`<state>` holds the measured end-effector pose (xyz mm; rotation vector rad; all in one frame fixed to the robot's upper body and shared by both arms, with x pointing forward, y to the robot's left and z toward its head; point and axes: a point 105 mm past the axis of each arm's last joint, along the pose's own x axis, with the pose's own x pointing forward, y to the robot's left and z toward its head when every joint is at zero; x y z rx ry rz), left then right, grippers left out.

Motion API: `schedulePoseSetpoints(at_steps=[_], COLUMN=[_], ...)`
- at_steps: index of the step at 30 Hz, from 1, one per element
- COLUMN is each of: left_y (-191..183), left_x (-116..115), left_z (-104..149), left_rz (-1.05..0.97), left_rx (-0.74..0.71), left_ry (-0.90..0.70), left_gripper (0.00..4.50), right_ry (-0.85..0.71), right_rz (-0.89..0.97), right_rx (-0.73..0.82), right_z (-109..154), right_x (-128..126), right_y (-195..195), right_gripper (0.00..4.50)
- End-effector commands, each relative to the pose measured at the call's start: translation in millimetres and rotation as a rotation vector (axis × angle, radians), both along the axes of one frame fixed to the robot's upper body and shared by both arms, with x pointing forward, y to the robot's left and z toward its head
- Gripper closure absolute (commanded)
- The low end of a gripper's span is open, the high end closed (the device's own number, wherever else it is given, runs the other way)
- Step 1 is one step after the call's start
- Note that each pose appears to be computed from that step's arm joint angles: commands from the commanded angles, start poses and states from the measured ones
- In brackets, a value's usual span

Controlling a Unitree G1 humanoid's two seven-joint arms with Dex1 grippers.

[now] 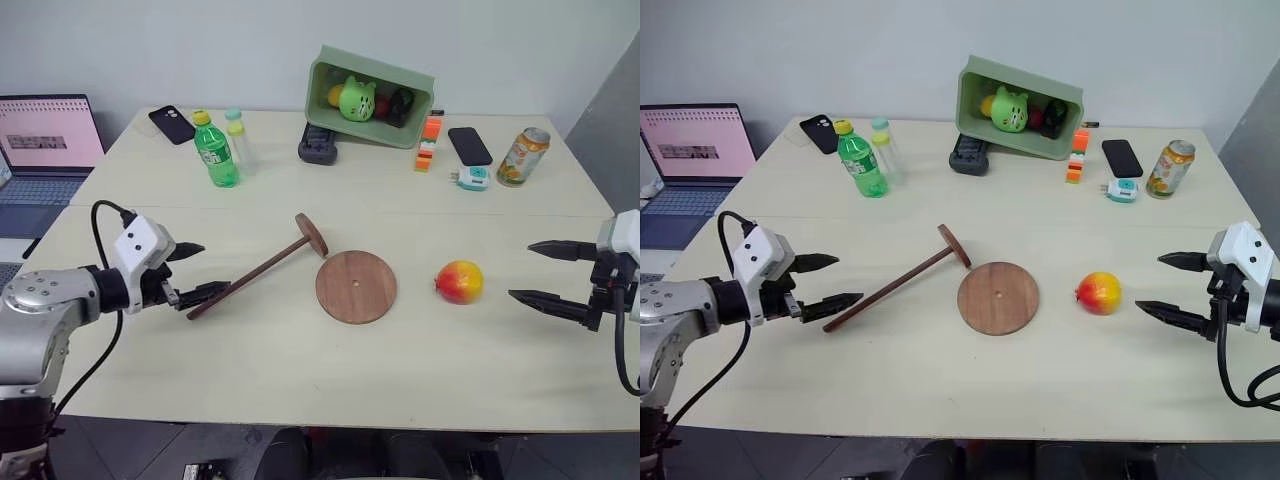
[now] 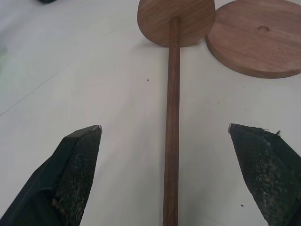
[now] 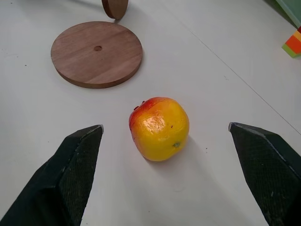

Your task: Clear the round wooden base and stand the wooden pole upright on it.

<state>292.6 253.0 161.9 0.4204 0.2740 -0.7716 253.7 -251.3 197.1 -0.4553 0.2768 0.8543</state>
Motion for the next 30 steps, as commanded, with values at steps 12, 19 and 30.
schedulePoseSetpoints(at_steps=[12, 19, 30], left_y=[-6, -28, -124], left_x=[0, -3, -18], left_z=[22, 30, 35], left_rz=[-0.059, -0.167, -0.578], left_rx=[-0.005, -0.006, -0.038], left_ry=[-0.097, -0.1, -0.096], left_gripper=[0.01, 0.01, 0.01], right_ry=[-0.064, -0.083, -0.098], right_rz=[0.018, -0.002, 0.093], right_rx=[-0.009, 0.025, 0.066], right_z=[11, 16, 1], right_x=[1, 4, 7], right_y=[6, 6, 58], right_gripper=[0.0, 0.0, 0.0])
